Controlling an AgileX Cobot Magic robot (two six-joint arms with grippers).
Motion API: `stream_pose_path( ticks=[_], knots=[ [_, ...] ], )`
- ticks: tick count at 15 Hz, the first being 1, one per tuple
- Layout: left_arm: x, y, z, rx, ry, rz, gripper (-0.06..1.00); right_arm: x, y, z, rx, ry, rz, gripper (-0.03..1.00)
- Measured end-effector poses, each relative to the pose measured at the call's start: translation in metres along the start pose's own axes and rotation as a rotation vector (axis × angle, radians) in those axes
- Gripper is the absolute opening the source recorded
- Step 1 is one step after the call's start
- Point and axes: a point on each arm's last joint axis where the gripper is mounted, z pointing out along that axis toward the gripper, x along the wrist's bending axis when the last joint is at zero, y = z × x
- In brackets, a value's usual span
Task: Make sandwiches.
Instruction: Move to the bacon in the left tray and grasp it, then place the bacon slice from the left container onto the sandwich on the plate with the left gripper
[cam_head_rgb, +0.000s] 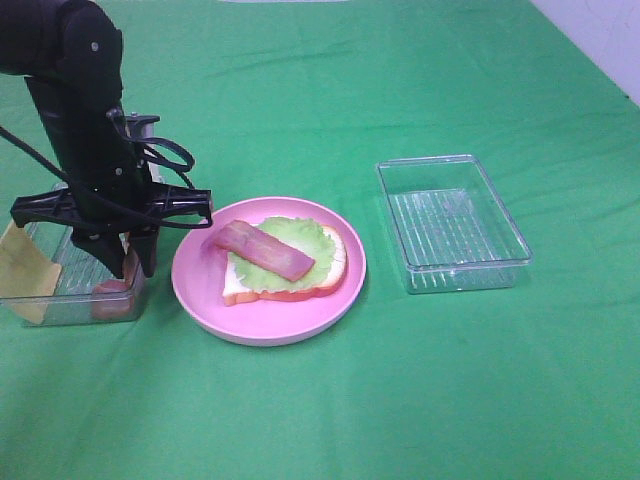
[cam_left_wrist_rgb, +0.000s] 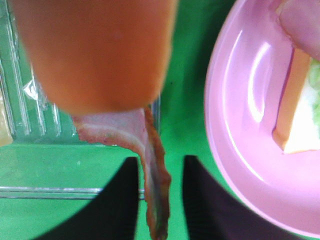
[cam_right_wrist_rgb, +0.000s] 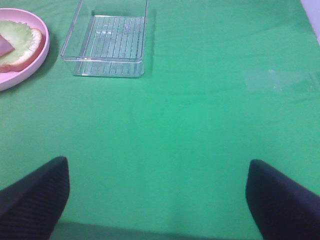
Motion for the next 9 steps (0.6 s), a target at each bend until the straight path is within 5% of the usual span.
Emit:
stream_pose_path(
  ticks=[3,9],
  knots=[
    [0.000,0.000,0.000,-0.002,0.004,0.003,0.00,0.000,0.000,0.000,0.000,0.000,0.000,0.92],
    [0.004,-0.005,-0.016,0.008,0.014,0.005,0.00,0.000,0.000,0.000,0.000,0.000,0.000,0.92]
  ],
)
